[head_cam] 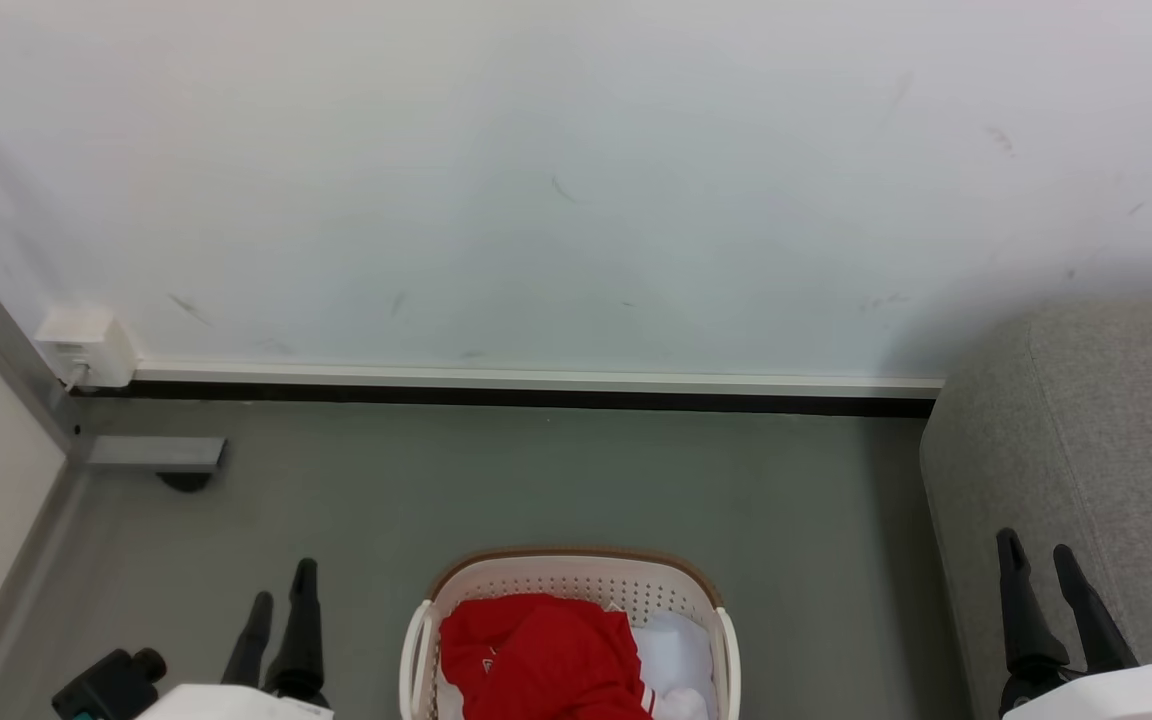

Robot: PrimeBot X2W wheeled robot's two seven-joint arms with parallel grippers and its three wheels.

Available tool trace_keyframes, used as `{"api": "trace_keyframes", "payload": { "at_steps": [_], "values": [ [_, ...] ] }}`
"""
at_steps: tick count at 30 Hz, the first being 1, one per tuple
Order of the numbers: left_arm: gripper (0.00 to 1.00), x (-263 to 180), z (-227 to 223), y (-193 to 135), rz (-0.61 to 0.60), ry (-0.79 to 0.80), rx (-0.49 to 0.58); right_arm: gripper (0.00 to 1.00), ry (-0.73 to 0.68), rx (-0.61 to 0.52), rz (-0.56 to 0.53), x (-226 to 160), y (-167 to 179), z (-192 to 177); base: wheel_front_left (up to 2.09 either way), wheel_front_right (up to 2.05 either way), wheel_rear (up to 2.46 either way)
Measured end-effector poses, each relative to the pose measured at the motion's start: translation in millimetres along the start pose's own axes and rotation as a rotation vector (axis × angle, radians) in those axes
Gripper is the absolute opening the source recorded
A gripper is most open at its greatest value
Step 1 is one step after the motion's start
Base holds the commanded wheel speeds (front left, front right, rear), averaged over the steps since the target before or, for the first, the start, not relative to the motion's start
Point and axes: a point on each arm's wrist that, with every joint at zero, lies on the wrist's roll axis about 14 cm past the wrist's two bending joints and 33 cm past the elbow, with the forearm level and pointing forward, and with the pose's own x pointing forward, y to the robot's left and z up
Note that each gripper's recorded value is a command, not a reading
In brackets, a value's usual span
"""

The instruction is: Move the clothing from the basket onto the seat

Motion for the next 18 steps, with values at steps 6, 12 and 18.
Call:
{"api": "trace_keyframes", "payload": {
  "at_steps": [6, 12, 18],
  "values": [
    [1.00, -0.6, 1.1, 0.5, -0.006, -0.001, 0.117, 1.00, -0.001, -0.089, 0.009, 0.7, 0.8, -0.1, 0.00, 0.00, 0.00],
    [1.00, -1.3, 4.6, 0.7, -0.007, -0.020, 0.198, 1.00, -0.004, -0.165, 0.017, 0.3, 0.9, -0.2, 0.00, 0.00, 0.00],
    [1.00, -2.8, 5.3, -0.1, -0.017, -0.028, 0.280, 1.00, -0.005, -0.232, 0.025, 0.4, 2.0, -1.1, 0.00, 0.00, 0.00]
  ]
}}
